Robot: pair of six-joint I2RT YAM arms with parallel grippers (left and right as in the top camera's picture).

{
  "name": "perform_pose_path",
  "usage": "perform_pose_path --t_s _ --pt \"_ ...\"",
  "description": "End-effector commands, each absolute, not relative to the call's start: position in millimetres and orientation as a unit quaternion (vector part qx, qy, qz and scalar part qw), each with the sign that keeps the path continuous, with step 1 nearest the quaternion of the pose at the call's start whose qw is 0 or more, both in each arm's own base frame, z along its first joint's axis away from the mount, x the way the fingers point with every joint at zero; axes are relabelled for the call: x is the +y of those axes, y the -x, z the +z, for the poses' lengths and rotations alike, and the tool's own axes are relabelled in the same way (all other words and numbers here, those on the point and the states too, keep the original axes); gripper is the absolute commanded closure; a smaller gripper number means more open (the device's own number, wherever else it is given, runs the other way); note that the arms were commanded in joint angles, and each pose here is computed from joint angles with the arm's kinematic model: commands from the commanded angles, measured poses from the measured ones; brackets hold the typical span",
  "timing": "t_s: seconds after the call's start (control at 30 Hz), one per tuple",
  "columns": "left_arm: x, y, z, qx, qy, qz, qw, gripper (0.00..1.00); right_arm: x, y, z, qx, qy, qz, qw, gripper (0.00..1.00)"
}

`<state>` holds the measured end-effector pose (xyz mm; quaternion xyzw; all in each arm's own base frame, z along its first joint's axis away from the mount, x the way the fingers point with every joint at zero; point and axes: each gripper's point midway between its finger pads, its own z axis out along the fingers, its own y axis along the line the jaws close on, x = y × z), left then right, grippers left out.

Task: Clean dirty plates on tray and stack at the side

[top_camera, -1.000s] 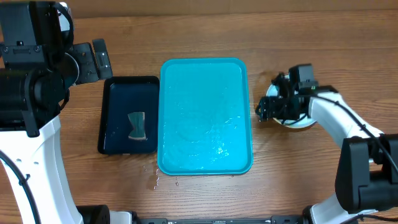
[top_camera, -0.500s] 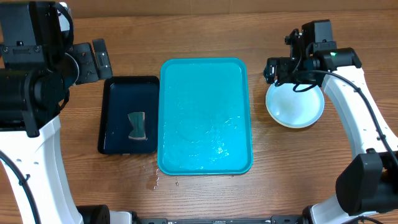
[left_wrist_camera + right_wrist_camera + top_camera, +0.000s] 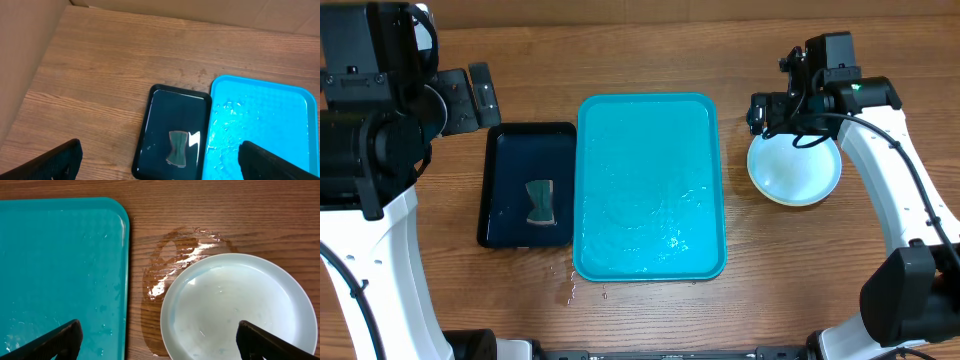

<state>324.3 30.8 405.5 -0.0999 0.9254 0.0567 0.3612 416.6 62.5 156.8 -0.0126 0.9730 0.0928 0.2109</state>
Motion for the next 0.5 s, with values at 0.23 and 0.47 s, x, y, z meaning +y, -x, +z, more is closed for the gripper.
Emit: perform_pose_path --t_s 0.23,0.47 --pt "31.4 -326.3 404.9 0.926 0.09 0.064 0.36 0.0 65.1 -419.4 170.9 0.969 0.017 0.092 0.231 0.0" --pt "31.4 -326.3 404.9 0.926 0.09 0.064 0.36 0.0 67.2 -418.9 165.8 0.97 0.019 0.092 0.224 0.0"
